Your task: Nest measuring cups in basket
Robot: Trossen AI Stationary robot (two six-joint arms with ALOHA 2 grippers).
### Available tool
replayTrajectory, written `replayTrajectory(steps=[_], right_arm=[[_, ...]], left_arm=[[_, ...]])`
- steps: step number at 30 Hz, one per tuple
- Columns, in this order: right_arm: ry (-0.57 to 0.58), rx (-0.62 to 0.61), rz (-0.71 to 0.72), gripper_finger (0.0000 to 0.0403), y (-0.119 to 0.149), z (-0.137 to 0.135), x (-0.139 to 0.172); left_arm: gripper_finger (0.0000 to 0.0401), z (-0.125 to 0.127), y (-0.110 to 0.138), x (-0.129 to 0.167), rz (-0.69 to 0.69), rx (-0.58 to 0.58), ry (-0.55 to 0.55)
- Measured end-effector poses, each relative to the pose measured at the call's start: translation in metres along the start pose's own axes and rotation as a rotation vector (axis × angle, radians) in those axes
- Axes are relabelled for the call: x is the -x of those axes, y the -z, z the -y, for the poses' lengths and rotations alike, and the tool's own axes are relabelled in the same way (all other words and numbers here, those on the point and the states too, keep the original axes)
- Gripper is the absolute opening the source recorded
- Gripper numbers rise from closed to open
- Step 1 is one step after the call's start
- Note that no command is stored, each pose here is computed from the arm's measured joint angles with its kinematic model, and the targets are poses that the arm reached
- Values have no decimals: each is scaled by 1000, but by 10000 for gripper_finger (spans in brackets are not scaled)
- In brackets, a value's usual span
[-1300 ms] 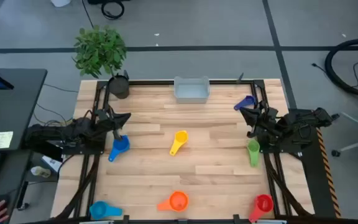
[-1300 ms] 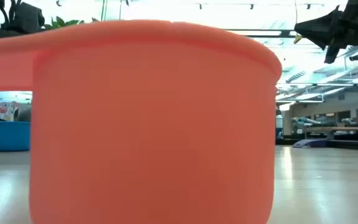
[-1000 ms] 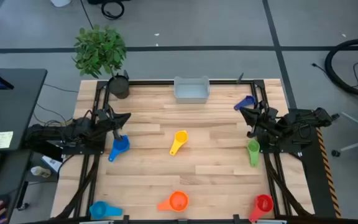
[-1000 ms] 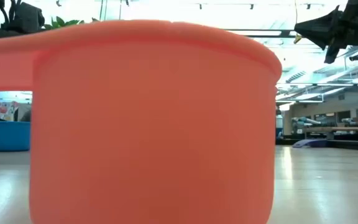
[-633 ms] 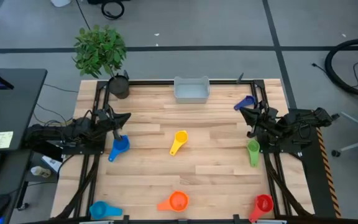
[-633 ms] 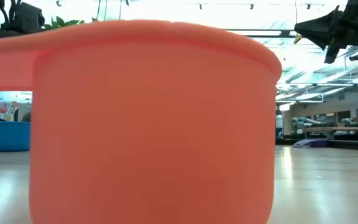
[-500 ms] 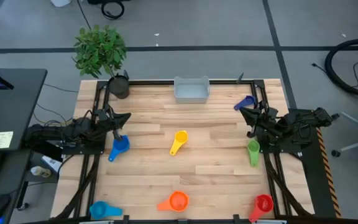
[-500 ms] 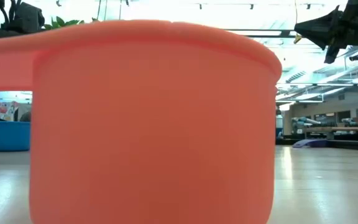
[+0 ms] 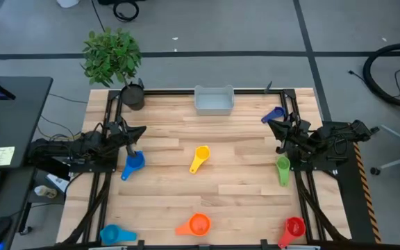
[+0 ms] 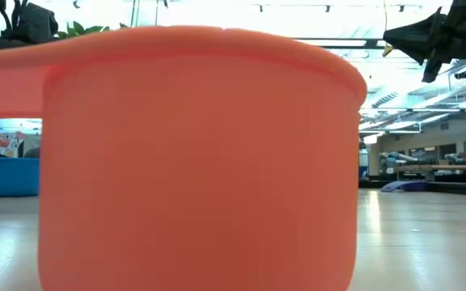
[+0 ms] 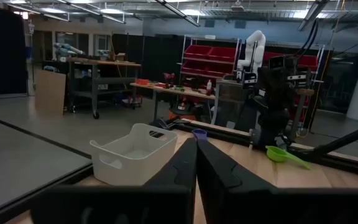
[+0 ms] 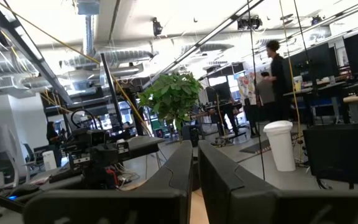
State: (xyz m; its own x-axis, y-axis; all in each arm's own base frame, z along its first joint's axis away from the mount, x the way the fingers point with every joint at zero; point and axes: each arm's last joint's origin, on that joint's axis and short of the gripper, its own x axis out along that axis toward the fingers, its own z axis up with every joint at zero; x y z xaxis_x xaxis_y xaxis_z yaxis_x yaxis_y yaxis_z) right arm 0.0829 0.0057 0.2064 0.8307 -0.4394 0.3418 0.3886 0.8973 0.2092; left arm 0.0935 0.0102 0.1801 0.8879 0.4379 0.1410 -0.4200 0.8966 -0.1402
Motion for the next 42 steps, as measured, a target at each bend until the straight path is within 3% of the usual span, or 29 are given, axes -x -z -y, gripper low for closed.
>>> replayTrajectory(steps=[28,35,38,42], right_arm=[[0,0,0,30,0,0,0],[1,-8,10,30,-1,0,0],[4,14,18,30,-2,0,0],[7,16,18,30,-2,1,0]], left_arm=[[16,0,3,0,-29,-10,8],[16,1,-4,0,32,193,47],[16,1,-10,1,92,241,51],[16,1,-21,2,189,396,75]])
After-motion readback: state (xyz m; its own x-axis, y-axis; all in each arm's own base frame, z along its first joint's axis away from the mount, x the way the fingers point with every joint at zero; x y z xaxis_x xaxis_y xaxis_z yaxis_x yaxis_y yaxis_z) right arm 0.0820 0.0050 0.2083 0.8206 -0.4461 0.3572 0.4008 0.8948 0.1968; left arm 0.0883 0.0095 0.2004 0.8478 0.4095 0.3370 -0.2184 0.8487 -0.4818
